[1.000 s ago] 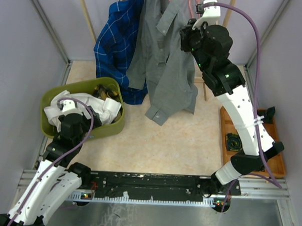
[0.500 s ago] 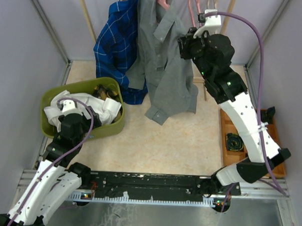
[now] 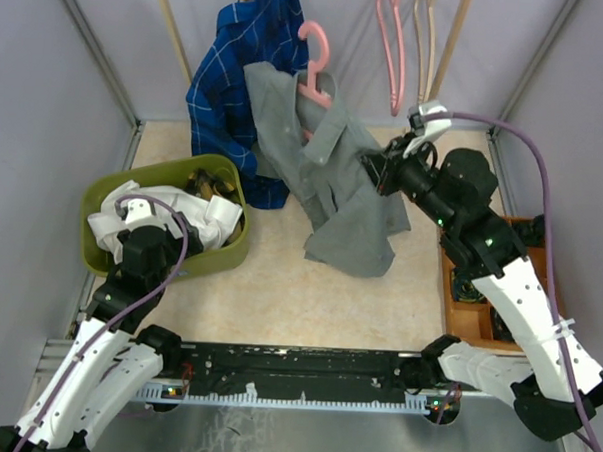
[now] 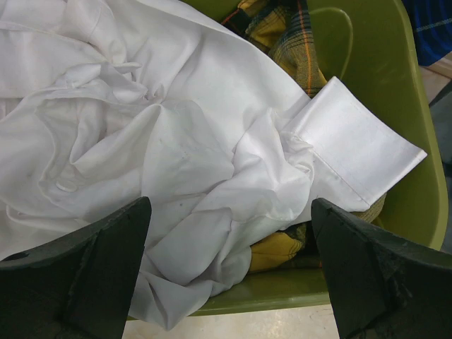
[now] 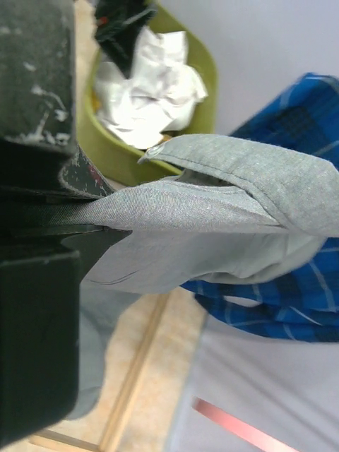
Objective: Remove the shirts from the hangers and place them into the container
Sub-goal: Pick up the hanger from the clothesline.
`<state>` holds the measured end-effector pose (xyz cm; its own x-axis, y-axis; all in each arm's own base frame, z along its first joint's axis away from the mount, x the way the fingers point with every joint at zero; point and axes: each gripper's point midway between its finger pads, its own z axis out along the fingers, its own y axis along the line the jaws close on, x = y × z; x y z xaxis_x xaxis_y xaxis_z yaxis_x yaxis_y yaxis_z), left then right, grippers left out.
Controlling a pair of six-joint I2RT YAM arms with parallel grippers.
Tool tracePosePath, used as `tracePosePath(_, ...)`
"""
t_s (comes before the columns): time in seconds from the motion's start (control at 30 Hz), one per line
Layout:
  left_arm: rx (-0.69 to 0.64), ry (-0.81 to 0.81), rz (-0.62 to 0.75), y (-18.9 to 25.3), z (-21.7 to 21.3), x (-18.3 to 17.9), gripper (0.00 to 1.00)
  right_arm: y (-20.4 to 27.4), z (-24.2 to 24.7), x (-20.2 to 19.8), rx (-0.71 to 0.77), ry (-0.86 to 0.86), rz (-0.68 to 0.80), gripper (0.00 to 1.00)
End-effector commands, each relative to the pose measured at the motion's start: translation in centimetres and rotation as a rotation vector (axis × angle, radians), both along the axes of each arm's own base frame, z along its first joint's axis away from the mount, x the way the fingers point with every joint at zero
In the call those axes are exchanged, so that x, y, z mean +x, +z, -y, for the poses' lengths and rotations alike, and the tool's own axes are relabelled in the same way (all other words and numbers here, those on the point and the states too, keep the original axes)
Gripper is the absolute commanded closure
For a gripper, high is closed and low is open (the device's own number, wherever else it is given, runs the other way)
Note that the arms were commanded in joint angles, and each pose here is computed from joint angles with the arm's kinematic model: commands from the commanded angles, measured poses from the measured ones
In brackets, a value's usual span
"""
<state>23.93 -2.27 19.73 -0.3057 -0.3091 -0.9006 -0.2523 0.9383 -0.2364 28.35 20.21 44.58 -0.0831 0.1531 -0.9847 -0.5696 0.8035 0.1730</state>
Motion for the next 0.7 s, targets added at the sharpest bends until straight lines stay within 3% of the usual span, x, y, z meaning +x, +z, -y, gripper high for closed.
tracePosePath(0.0,-0.002,-0.023,0.005,0.2,0.5,0.3,0.0,-3.3,-0.7,-2.6,-0.034,0.126,-0.031,1.0)
tracePosePath(0.23,-0.064,-0.113,0.022,0.9,2.2,0.1,0.0,-7.5,0.3,-6.4,-0.074,0.207,-0.063,1.0)
tracePosePath(0.57,-0.231,-0.324,0.192,9.1,6.6,-0.2,0.0,-1.9,1.8,-13.4,-0.156,0.392,0.104,1.0)
tracePosePath(0.67,-0.261,-0.356,0.241,11.2,7.1,-0.5,0.0,-2.5,2.3,-13.7,-0.196,0.391,0.088,1.0)
